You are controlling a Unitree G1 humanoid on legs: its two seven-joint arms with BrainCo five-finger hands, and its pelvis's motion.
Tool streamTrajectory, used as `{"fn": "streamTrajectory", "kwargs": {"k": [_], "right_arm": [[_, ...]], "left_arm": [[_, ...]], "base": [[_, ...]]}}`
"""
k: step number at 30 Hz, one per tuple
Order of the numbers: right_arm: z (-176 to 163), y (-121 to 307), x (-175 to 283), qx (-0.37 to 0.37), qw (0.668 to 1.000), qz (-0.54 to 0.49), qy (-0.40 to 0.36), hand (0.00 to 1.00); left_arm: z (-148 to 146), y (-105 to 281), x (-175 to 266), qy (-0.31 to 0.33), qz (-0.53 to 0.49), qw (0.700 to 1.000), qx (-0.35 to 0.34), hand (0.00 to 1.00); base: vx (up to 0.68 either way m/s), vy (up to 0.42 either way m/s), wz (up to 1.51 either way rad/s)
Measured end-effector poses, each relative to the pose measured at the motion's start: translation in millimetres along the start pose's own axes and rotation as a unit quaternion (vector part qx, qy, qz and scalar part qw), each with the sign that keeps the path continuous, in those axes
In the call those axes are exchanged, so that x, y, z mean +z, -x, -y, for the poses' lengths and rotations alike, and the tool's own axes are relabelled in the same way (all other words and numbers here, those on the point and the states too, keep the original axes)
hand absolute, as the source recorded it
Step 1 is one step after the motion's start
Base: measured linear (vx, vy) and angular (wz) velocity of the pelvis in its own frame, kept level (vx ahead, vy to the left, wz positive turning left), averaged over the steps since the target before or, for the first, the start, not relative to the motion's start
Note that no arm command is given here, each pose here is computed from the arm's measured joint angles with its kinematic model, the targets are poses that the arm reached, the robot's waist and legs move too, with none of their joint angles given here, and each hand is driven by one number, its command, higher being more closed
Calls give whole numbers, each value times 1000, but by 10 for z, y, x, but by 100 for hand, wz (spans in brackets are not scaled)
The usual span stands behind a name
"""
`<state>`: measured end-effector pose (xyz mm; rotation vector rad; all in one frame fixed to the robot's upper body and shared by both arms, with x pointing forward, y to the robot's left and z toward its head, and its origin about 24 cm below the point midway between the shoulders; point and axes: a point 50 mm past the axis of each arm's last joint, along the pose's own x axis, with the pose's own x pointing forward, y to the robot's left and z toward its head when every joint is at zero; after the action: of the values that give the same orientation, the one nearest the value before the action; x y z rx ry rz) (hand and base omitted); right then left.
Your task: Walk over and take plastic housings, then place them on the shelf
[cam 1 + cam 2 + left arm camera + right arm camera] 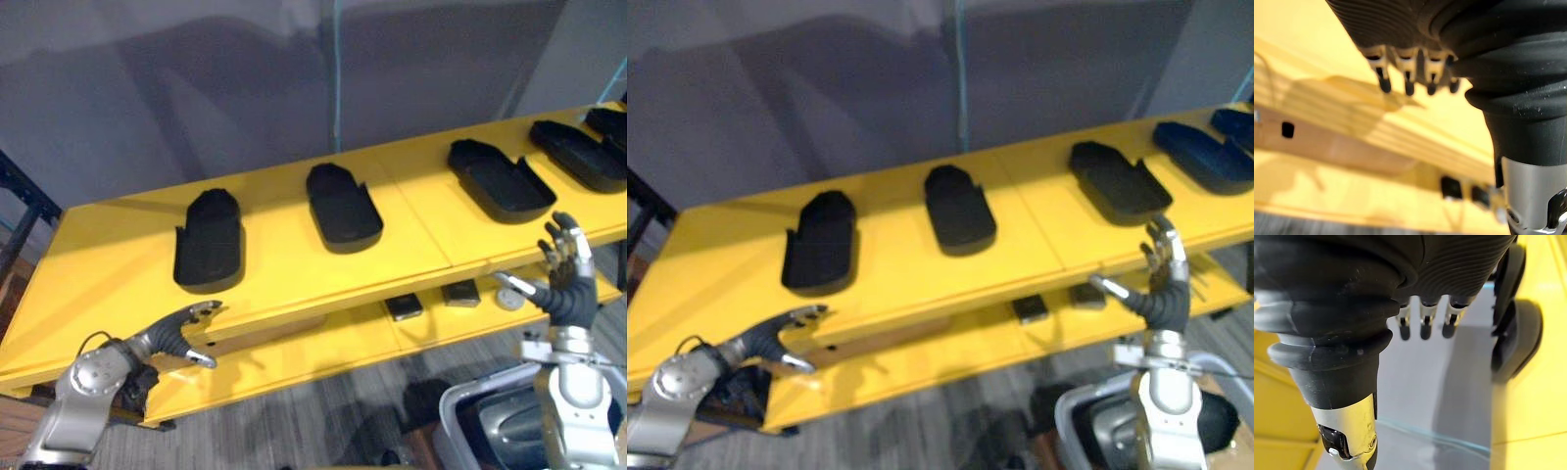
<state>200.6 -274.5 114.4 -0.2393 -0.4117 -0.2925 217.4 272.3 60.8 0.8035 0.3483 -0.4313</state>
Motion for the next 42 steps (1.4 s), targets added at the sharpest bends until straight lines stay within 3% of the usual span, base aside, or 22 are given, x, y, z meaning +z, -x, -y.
{"fn": "streamTrajectory", "kwargs": {"k": [10, 42], "right_arm": [[83, 79, -5, -4, 1000, -8, -1, 0], [-6, 167, 76, 9, 1000, 3, -23, 0]], "left_arm": [[10, -132, -72, -36, -23, 993, 112, 0], [162, -189, -237, -39, -62, 981, 179, 0]], "base": [[2, -2, -4], [-10, -2, -2]]}}
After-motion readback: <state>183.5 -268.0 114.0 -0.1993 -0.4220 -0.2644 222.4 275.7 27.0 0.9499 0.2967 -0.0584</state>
